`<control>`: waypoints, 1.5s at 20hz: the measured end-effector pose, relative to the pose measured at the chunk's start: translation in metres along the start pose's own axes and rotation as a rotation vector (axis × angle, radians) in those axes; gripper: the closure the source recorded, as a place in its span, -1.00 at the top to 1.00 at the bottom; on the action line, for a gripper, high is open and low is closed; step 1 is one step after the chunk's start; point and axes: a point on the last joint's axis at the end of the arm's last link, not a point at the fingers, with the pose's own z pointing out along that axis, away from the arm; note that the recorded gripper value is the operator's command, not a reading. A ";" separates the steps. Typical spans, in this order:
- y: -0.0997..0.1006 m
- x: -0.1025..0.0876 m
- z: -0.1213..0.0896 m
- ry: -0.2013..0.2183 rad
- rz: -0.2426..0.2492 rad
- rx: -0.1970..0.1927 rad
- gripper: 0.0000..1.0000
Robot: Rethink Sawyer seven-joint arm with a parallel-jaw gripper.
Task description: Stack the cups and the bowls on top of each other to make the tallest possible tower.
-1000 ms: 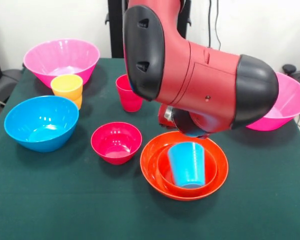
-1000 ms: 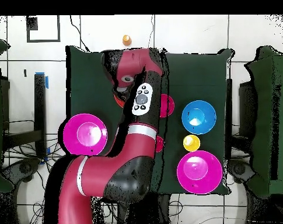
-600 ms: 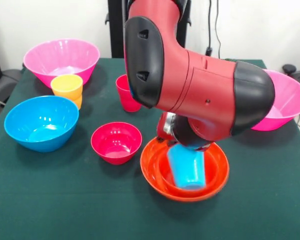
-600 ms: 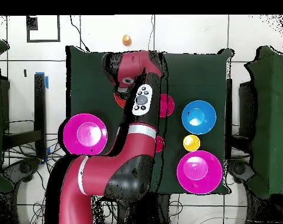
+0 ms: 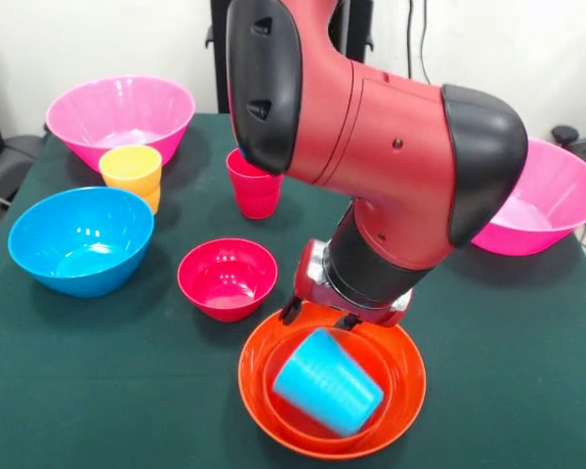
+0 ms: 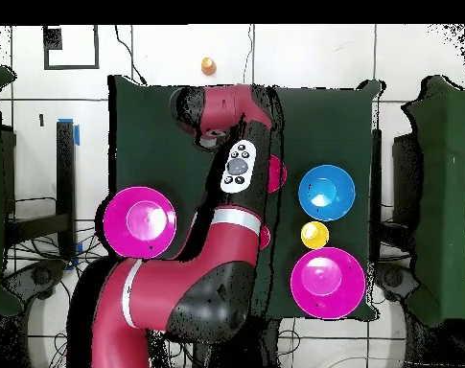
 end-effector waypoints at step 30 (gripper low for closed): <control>-0.033 0.006 -0.087 -0.211 0.184 -0.110 1.00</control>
